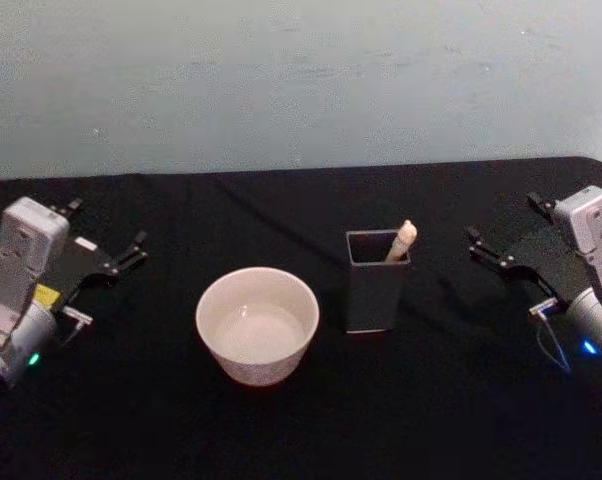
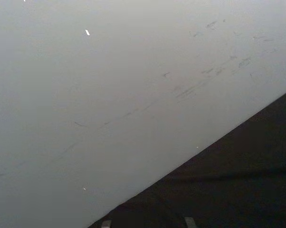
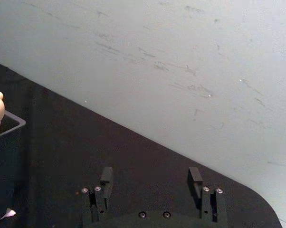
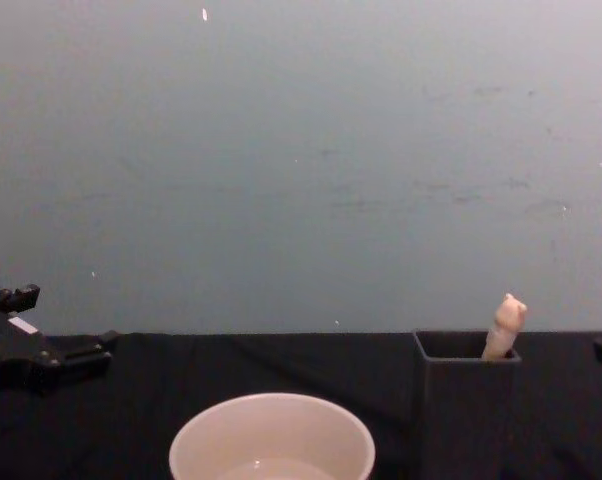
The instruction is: Pick up the stirring spoon with one hand, stir inside the cup, then place it back in its original position.
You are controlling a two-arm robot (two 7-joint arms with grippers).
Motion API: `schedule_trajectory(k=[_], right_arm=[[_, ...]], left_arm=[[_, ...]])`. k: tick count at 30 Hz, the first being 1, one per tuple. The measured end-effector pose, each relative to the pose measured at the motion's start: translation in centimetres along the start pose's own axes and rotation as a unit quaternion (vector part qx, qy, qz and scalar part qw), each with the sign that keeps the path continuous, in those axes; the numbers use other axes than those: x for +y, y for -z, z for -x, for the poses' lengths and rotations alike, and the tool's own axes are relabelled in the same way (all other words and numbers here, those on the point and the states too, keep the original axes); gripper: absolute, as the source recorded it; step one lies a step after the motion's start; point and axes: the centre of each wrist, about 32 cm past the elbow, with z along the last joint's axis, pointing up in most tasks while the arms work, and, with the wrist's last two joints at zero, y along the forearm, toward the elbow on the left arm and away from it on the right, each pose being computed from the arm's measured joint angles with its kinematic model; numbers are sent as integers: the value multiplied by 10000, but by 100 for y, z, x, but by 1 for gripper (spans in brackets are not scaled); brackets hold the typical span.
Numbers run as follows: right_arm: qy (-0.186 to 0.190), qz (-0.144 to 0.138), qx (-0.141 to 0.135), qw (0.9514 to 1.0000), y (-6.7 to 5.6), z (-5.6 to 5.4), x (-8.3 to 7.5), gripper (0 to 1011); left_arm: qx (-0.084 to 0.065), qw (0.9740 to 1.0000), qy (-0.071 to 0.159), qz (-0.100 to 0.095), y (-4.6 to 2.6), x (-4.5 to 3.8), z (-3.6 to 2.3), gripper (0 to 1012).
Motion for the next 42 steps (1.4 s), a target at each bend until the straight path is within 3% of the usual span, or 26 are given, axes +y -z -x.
schedule_trajectory(k=[36, 42], right_arm=[[-1, 0, 4, 10000, 0, 0, -1, 1000], [-198, -96, 253, 9994, -55, 12, -53, 1000]], left_arm=[[0, 10000, 0, 0, 0, 0, 0, 1001], [0, 10000, 0, 0, 0, 0, 0, 1001]])
